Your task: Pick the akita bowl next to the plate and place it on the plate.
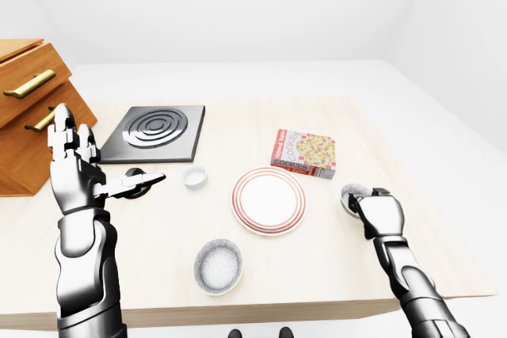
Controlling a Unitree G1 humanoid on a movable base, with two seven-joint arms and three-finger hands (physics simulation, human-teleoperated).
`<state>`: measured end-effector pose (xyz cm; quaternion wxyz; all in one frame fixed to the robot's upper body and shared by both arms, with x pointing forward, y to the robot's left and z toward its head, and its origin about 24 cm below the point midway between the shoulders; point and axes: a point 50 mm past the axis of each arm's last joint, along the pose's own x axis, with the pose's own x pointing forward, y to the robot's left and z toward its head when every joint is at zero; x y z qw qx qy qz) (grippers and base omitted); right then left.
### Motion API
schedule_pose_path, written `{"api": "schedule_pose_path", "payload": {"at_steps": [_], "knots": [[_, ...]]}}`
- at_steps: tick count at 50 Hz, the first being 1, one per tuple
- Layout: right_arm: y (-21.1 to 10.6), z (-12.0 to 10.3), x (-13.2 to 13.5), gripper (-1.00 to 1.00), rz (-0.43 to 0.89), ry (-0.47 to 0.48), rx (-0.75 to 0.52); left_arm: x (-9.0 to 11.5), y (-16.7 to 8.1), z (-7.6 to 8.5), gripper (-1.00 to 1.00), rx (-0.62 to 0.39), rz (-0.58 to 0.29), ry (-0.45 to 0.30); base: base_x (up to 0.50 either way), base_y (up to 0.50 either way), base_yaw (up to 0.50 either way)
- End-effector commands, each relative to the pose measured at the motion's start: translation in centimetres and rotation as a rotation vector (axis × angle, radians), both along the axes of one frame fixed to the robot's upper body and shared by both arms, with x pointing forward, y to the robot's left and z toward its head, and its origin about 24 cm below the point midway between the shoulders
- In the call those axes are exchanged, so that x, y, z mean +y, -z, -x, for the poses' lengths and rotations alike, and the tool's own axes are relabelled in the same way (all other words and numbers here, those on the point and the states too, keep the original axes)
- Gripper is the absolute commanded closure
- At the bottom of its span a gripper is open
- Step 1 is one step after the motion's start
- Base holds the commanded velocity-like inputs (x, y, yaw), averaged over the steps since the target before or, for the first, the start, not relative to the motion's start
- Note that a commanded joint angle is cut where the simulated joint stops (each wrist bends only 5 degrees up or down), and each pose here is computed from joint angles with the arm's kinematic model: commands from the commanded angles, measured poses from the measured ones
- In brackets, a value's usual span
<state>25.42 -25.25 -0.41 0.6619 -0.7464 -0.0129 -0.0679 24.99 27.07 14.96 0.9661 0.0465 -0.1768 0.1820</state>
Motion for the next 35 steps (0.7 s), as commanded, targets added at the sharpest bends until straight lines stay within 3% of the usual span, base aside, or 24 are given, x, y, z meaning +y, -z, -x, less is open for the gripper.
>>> {"api": "schedule_pose_path", "payload": {"at_steps": [1, 13, 22, 35], "knots": [[2.2, 0.5, -0.6, 1.00, 0.009, 0.019, 0.118, 0.0, 0.0, 0.0, -1.00, -0.003, 0.006, 0.004, 0.01, 0.00, 0.00], [1.8, 0.5, -0.7, 1.00, 0.004, 0.024, 0.095, 0.0, 0.1, 0.0, -1.00, -0.001, 0.014, 0.007, 0.00, 0.00, 0.00], [-2.0, 0.6, -0.5, 1.00, 0.114, 0.033, -0.085, -0.1, 0.2, -0.1, -1.00, 0.002, 0.016, 0.011, 0.00, 0.00, 0.00], [-7.4, 2.1, 1.7, 1.00, 0.200, -0.039, -0.341, 0.0, 0.3, -0.1, -1.00, 0.006, 0.018, 0.010, 0.00, 0.00, 0.00]]}}
